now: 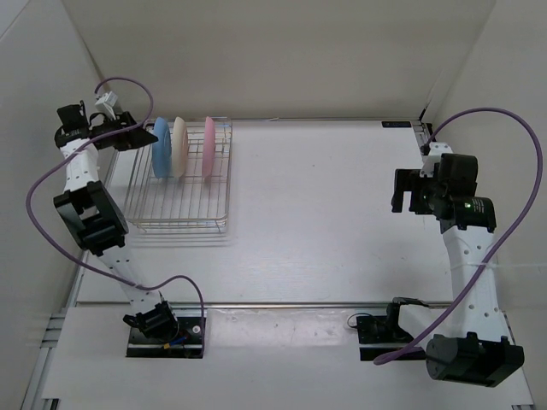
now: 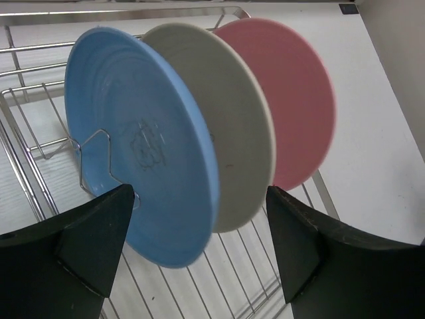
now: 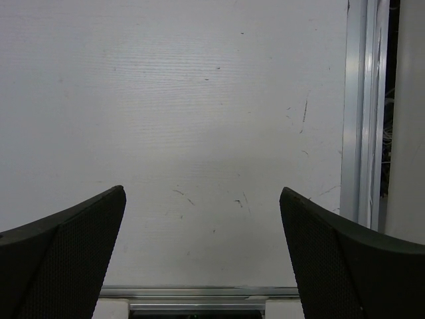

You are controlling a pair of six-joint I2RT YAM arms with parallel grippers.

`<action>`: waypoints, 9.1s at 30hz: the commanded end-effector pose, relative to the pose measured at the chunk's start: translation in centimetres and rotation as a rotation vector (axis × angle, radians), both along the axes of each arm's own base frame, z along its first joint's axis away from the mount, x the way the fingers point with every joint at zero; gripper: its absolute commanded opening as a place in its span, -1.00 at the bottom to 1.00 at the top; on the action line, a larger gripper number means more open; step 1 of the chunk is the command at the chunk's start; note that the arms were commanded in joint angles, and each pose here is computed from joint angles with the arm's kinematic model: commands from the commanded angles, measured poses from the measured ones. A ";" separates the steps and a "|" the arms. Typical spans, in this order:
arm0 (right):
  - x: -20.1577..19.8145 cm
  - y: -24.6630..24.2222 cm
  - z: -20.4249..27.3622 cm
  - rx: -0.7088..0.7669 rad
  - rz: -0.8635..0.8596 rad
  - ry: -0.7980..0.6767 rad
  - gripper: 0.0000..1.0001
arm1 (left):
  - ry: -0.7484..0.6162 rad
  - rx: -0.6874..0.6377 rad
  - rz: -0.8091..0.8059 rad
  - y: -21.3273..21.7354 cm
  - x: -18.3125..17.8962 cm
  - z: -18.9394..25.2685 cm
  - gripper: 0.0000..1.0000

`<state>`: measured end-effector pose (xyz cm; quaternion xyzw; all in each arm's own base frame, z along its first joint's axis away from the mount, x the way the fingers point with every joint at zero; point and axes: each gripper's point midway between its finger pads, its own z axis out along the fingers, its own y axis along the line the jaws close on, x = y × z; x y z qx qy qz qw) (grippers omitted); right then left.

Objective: Unload the plates from the dish rack

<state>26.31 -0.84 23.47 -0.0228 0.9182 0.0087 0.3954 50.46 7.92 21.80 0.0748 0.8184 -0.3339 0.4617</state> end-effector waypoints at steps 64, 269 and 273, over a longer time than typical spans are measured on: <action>0.5 0.1 -1.5 -0.003 0.026 0.031 1.00 | -0.318 -0.045 -0.143 -5.4 -6.7 20.1 -0.79; 7.3 7.3 1.0 0.034 0.344 0.091 0.71 | -0.225 -0.091 -0.201 -9.2 -4.6 13.2 -0.78; 8.1 7.2 1.6 0.026 0.338 0.075 0.71 | -0.329 0.032 -0.200 -10.1 -7.2 18.2 -0.78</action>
